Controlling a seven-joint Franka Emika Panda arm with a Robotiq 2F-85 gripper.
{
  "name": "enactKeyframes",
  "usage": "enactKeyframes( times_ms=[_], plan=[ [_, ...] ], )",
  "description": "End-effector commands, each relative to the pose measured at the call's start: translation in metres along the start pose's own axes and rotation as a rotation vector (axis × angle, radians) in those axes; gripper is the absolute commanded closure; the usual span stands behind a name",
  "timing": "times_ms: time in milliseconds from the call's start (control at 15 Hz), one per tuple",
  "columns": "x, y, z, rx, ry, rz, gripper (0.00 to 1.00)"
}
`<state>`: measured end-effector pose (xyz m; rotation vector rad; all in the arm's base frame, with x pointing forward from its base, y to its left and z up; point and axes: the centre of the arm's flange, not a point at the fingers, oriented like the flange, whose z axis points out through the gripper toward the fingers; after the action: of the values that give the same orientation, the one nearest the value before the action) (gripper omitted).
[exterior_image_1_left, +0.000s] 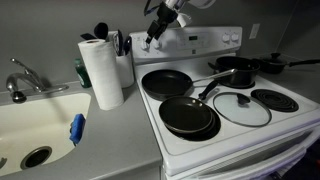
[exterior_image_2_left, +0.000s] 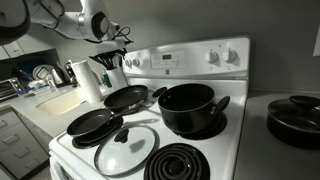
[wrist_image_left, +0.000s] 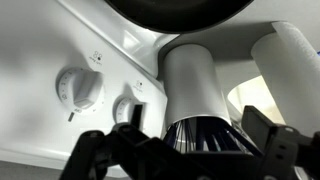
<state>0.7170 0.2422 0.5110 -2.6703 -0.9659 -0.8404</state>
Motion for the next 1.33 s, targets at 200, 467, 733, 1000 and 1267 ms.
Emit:
enactKeyframes(
  times_ms=[200,467,733,1000,1267],
  plan=[
    [0.043,0.038,0.028,0.039,0.111,-0.07,0.0],
    [0.059,0.023,0.044,0.08,0.142,-0.105,0.0],
    [0.068,0.011,0.054,0.106,0.167,-0.129,0.0],
    [0.071,0.01,0.058,0.113,0.177,-0.136,0.0],
    [0.071,0.019,0.06,0.113,0.173,-0.121,0.0]
  ],
)
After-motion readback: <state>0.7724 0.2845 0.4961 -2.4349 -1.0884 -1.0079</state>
